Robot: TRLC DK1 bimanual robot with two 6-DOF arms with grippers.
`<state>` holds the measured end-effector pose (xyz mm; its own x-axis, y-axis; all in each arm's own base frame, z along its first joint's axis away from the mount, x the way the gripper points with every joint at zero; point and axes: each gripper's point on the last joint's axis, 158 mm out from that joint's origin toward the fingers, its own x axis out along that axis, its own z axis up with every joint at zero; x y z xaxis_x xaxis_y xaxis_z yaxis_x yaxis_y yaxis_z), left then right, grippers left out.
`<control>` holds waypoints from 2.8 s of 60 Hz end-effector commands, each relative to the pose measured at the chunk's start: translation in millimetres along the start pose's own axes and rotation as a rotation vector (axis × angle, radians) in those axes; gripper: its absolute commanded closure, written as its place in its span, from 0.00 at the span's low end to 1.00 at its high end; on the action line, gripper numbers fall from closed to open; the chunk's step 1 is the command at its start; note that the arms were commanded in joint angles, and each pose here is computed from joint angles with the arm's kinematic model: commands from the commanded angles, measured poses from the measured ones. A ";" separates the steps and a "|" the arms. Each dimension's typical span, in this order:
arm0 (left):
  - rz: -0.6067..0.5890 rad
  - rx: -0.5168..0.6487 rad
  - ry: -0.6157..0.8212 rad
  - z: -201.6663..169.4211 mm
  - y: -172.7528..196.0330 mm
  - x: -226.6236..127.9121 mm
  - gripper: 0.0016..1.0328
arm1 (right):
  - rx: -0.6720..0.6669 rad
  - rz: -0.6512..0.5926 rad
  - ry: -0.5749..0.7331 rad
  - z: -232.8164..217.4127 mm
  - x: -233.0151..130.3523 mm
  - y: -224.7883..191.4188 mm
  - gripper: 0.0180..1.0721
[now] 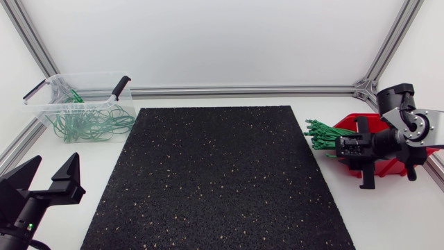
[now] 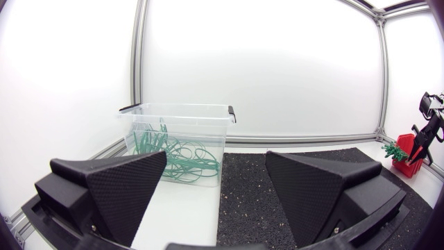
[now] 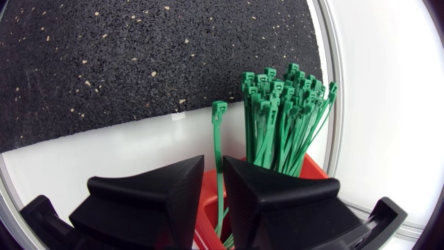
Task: Take a green cable tie from the red box, thread the tail through the head to close it, then place it in the transparent bin on the left.
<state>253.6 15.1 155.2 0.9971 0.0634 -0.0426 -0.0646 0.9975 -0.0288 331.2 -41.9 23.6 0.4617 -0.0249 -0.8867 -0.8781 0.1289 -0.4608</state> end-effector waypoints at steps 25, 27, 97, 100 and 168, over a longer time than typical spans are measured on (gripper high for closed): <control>-0.011 -0.001 0.053 -22.8 -2.5 1.3 0.04 | -0.048 -0.075 0.004 -1.0 -12.9 -7.0 0.94; -0.013 -0.001 0.055 -23.6 -2.9 1.4 0.04 | -0.050 -0.092 0.003 -0.1 -17.2 -10.3 0.94; 0.014 -0.001 -0.075 29.1 2.1 -4.5 0.04 | 0.164 -0.042 -0.435 175.8 -226.9 -21.8 0.94; 0.020 -0.002 -0.086 35.5 3.5 -5.9 0.04 | 0.182 0.039 -0.436 190.8 -225.4 -8.0 0.94; -0.307 0.266 0.028 118.4 -62.6 13.3 0.32 | 0.603 1.028 -0.584 287.5 -218.1 79.4 0.94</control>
<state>272.9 -32.1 255.9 0.9772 -0.1814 -0.1101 0.2035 0.9482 0.2438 196.5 258.0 201.2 -0.2330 0.7557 -0.6120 -0.7694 0.2416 0.5913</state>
